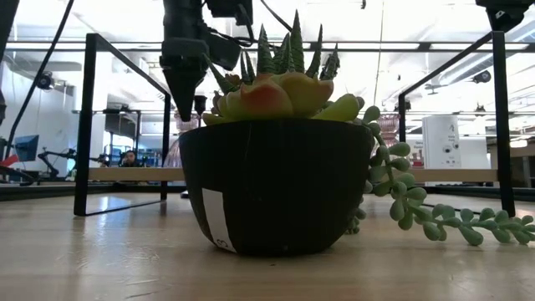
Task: Pick & Place candle stick holders
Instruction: Put the pink candle holder on the shelf, then adjust the transparent candle holder on the shelf
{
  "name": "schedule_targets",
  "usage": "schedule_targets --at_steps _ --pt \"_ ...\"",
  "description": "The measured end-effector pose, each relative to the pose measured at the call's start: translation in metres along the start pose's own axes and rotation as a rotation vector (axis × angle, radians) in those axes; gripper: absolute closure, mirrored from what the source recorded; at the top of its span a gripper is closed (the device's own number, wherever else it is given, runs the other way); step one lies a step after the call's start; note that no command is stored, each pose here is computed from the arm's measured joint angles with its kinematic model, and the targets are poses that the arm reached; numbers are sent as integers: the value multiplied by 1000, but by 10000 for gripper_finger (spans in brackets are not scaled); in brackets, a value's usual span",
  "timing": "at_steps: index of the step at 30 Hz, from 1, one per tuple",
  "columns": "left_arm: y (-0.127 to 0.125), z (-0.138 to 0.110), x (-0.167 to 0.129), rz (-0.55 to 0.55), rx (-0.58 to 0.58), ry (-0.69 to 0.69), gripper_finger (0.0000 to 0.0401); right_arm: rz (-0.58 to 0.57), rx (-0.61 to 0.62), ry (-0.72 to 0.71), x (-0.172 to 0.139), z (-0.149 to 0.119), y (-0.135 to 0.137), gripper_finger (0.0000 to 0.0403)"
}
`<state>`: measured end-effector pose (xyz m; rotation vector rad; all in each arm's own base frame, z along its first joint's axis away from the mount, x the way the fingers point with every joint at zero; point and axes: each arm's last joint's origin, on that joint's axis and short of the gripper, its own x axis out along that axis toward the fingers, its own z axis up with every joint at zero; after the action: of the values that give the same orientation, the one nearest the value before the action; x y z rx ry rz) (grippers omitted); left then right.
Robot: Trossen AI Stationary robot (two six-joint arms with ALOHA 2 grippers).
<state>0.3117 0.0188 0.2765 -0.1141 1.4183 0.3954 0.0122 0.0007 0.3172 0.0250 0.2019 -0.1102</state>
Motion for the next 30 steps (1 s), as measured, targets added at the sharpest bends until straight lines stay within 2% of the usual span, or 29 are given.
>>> schedule_targets --at_steps 8,24,30 --pt "0 0 0 -13 -4 4 264 0 0 0 0 0 0 394" --pt "2 7 -38 -42 -17 -65 262 -1 0 0 0 0 0 394" --pt "-8 16 -49 -91 94 -186 262 -1 0 0 0 0 0 394"
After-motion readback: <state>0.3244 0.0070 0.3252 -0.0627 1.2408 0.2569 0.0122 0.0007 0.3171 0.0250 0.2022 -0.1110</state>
